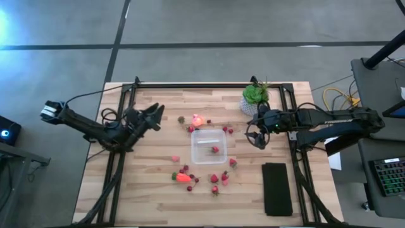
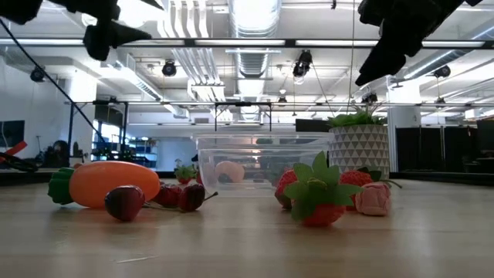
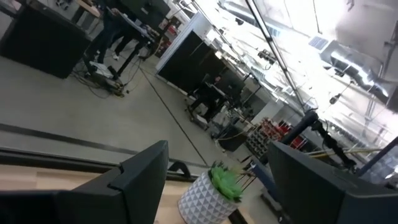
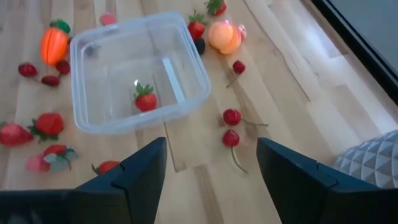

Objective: Pick and placing Produce into tupperware
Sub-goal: Put the red cherry into the transparent container

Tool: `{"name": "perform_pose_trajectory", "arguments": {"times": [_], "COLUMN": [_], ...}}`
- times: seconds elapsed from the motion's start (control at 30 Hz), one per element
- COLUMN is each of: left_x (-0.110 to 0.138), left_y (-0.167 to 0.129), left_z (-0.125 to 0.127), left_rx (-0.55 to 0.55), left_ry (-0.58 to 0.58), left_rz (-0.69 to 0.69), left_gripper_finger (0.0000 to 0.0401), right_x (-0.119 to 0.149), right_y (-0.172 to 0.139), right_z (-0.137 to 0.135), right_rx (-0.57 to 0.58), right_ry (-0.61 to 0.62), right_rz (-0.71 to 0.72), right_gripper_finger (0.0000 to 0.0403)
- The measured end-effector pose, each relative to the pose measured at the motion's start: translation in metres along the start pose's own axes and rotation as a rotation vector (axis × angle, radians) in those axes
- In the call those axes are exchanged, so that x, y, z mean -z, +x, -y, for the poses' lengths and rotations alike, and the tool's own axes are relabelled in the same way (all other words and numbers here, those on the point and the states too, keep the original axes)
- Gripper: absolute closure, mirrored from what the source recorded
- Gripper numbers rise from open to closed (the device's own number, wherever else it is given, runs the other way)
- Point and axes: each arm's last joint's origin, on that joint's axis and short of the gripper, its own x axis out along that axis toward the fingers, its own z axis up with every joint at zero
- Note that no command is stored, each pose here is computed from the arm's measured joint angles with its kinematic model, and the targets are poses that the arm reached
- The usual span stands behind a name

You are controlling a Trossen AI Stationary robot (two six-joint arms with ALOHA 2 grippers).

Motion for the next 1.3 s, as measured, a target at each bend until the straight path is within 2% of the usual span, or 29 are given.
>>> {"name": "perform_pose_trajectory", "arguments": {"times": [0.5, 0.63, 1.3], "left_x": [0.026, 0.033, 0.055], "left_y": [0.017, 0.019, 0.031], "left_z": [0.038, 0.039, 0.043], "left_rx": [-0.019, -0.028, -0.041], "left_ry": [0.069, 0.085, 0.003], "left_rz": [-0.018, -0.019, 0.031], "left_gripper_finger": [0.0139, 0.0139, 0.0139], "right_x": [0.006, 0.007, 0.008], "right_y": [0.000, 0.001, 0.003], "right_z": [0.001, 0.001, 0.001], "right_rx": [0.009, 0.010, 0.012], "right_ry": [-0.089, -0.102, -0.158], "right_rz": [-0.053, -0.058, -0.056], "right_gripper_finger": [0.0164, 0.0165, 0.0160]}}
